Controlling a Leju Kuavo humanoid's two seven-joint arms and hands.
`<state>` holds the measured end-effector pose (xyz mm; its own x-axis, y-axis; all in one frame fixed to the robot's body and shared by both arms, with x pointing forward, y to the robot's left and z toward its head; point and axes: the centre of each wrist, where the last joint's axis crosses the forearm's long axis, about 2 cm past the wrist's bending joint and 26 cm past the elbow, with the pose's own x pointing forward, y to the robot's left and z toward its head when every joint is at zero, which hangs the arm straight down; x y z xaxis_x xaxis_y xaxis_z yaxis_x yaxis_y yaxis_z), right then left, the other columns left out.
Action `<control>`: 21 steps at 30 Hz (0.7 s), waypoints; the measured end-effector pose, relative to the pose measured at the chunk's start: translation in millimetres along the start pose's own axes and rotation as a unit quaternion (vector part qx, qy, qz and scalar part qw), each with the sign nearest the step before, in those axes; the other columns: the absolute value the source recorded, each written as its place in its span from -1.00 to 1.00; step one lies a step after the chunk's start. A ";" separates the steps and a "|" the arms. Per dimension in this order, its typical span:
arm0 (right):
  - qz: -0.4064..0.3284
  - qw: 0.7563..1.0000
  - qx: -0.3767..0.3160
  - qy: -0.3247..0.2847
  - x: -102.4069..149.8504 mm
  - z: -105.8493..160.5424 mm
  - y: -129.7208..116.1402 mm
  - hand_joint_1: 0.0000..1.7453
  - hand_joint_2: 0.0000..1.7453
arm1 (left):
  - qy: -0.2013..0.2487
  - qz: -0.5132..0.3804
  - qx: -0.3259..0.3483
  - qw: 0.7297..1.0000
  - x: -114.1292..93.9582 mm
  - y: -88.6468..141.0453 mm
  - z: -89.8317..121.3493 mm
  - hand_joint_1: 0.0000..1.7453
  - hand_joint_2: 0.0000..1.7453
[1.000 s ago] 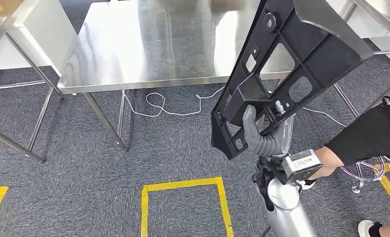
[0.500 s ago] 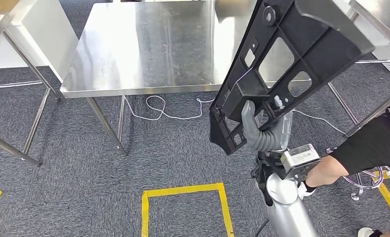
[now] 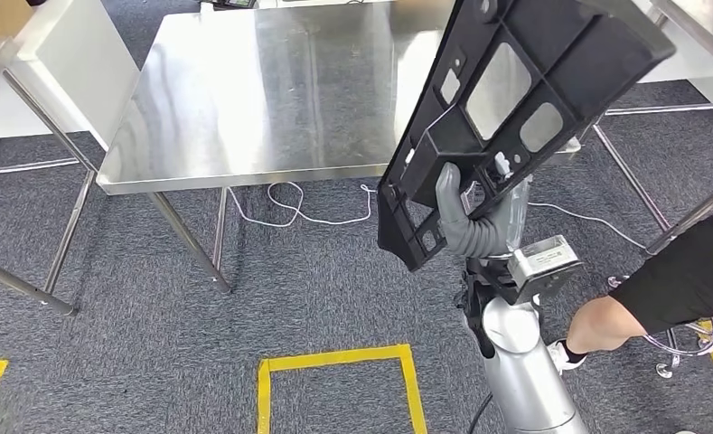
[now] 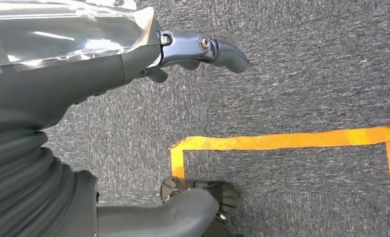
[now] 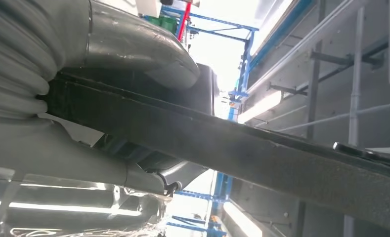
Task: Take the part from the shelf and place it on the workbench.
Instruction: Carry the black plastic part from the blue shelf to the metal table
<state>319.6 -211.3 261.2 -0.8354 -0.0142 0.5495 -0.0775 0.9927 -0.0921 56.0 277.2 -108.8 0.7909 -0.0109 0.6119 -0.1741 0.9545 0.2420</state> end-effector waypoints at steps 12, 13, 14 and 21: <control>-0.018 1.000 0.007 0.012 -0.1 -1.2 13.4 1.00 1.00 | 0.002 0.000 0.001 1.000 -2.1 4.2 -0.2 -1.00 1.00; -0.019 1.000 0.008 0.011 0.1 -1.9 13.9 1.00 1.00 | 0.002 0.000 0.001 1.000 -2.1 4.4 -0.3 -1.00 1.00; -0.020 1.000 0.008 0.010 0.2 -2.3 14.4 1.00 1.00 | 0.002 0.000 0.001 1.000 -2.0 4.6 -0.5 -1.00 1.00; -0.014 1.000 0.013 0.018 -1.2 1.7 17.4 1.00 1.00 | 0.005 0.000 -0.005 1.000 -3.7 4.8 0.4 -1.00 1.00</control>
<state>318.3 -194.2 257.5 -0.8121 -0.0376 0.5823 -0.1154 0.9886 -0.0971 52.0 281.8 -109.5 0.7963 -0.0090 0.6048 -0.1678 0.9574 0.2351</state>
